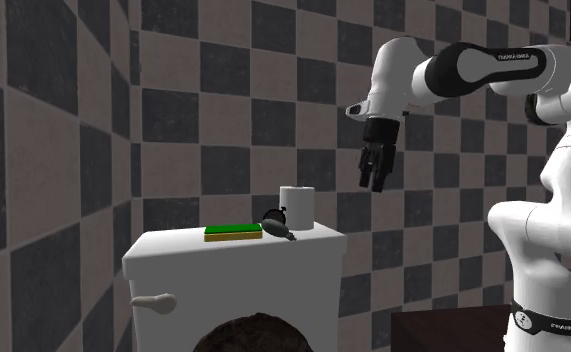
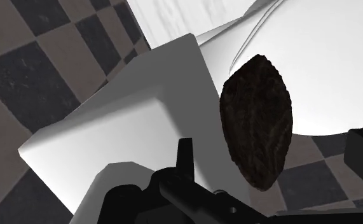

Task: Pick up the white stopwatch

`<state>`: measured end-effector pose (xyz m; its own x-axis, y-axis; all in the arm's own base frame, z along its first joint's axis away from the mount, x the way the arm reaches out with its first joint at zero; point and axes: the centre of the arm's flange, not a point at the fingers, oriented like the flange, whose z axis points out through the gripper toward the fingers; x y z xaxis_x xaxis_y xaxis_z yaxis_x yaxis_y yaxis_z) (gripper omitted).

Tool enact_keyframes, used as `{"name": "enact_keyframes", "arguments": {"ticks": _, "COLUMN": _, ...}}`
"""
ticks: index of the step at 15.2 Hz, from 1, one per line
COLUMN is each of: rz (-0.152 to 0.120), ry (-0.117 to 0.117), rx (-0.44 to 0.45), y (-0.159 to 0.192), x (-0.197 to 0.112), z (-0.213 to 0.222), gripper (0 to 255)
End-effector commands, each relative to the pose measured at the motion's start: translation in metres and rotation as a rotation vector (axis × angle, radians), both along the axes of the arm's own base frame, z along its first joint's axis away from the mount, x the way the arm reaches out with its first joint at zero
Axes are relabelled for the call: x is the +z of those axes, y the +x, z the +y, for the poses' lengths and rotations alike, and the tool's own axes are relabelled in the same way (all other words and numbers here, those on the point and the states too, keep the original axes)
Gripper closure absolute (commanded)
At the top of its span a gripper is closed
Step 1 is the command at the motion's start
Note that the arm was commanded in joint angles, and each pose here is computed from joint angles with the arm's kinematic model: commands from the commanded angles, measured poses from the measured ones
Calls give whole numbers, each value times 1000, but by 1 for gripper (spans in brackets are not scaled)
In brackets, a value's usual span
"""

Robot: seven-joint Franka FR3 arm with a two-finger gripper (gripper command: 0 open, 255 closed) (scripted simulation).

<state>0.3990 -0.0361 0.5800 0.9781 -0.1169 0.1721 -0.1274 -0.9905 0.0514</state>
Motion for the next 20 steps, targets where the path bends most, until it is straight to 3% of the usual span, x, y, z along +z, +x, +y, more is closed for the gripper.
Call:
{"name": "enact_keyframes", "arguments": {"ticks": 1, "rz": -8, "ry": -1, "rx": -32, "y": 24, "x": -10, "z": -3, "gripper": 0}}
{"name": "enact_keyframes", "arguments": {"ticks": 16, "rz": -62, "ry": -8, "rx": -264, "y": 196, "x": -74, "z": -52, "gripper": 0}}
{"name": "enact_keyframes", "arguments": {"ticks": 20, "rz": -62, "ry": -8, "rx": -264, "y": 196, "x": -95, "z": -52, "gripper": 0}}
